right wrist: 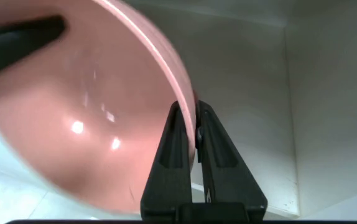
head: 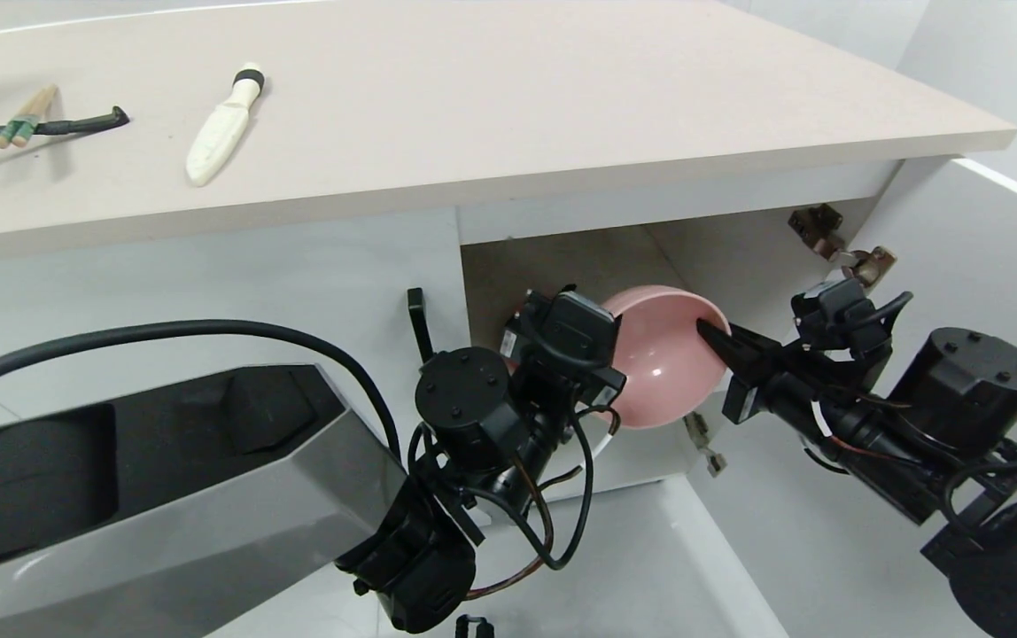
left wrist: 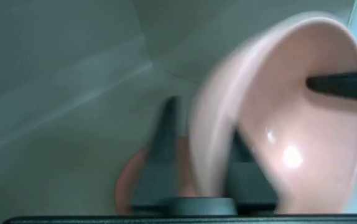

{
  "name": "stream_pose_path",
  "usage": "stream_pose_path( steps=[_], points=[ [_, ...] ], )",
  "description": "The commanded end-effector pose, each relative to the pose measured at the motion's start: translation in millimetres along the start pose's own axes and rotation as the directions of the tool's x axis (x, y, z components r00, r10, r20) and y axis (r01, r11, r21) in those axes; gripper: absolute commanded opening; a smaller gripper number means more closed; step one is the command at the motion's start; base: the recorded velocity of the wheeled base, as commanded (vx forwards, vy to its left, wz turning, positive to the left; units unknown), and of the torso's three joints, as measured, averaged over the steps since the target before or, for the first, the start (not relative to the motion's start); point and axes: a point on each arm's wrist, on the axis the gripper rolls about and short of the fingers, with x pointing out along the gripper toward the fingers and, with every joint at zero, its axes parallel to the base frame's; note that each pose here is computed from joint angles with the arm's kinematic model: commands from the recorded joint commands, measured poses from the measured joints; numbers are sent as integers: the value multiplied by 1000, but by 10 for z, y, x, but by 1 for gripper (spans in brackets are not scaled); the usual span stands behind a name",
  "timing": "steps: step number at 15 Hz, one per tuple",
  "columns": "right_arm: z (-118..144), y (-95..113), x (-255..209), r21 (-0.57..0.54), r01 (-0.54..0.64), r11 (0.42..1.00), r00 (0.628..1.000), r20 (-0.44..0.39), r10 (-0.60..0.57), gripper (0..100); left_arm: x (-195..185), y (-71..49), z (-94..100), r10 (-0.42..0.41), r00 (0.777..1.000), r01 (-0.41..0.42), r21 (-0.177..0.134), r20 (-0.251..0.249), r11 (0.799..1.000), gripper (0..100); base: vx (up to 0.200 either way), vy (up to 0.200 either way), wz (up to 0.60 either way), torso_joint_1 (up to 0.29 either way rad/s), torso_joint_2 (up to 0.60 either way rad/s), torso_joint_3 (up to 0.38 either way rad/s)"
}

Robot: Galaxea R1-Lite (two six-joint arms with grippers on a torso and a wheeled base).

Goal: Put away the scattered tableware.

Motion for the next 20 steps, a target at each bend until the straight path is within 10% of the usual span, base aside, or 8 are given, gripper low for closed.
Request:
stream_pose_path(
  steps=[1, 3, 7, 12, 15, 20],
  points=[
    [-1, -6, 0, 0, -1, 1000, 1000, 1, 1, 0, -19, -36, 22, -10, 1000, 10, -6, 2, 1000, 100, 0, 0, 0, 0, 0, 0],
    [-14, -54, 2, 0, 17, 1000, 1000, -3, -17, 0, -65, -97, 103, -30, 999, 30, -35, 14, 999, 100, 0, 0, 0, 0, 0, 0],
    [-128, -202, -100, 88, 74, 993, 996, -62, -68, 0, -608, -211, 536, -240, 969, 247, -276, 61, 929, 100, 0, 0, 0, 0, 0, 0],
    [-233, -135, -220, 156, 66, 986, 991, -128, -46, 0, -1366, 199, 590, -448, 894, 429, -301, 7, 852, 100, 0, 0, 0, 0, 0, 0],
    [-246, -99, -251, 214, 63, 975, 990, -140, -33, 0, -1847, 447, 639, -480, 877, 449, -302, -33, 841, 100, 0, 0, 0, 0, 0, 0],
    [-204, -76, -219, 279, 53, 959, 993, -116, -21, 0, -2443, 930, 968, -415, 901, 433, -305, 126, 848, 100, 0, 0, 0, 0, 0, 0]
  ],
)
